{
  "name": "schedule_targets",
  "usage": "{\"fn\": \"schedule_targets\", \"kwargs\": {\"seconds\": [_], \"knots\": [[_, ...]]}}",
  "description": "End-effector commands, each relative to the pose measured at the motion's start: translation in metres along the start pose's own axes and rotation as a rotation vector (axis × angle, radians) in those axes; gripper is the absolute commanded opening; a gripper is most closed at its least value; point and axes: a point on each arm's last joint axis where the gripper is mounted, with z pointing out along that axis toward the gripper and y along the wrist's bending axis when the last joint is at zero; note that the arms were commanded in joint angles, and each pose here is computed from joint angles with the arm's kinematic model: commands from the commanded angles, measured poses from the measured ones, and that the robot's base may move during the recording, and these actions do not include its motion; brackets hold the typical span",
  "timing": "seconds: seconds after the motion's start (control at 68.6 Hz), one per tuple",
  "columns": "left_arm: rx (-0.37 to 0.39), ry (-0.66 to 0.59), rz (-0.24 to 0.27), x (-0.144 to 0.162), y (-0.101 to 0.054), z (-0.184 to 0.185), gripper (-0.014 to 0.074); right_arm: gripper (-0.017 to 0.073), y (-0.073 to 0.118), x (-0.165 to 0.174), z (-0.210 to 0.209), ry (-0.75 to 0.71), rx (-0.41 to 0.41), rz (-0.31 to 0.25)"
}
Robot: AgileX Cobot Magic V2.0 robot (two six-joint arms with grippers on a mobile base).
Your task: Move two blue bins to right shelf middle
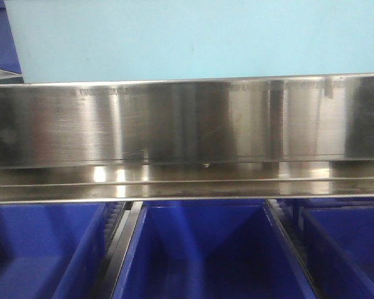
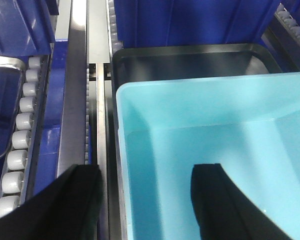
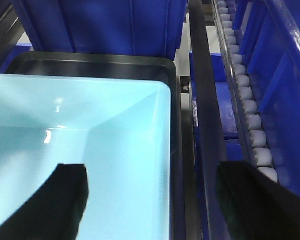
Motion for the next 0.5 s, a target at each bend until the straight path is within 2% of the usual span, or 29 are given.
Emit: {"fn": "schedule_targets", "kwargs": {"seconds": [0.0,0.364,0.481], "knots": [[0.007,-0.020,0.007,-0.002,-0.002,-0.001,0.0309,0.0414,-0.003,-0.004,-0.001,-0.035,0.010,-0.012],[-0.011,0.008,0.022,0.000,-0.006,0.017,0.0309,0.0414,0.000,-0.003,0.023,0.014,0.032,-0.019],[-0.034,0.031,0.037,0.002,-0.009,0.033,0.0309,0.0414,-0.005,-0.002,0.043,0.056,0.028,0.023]]}}
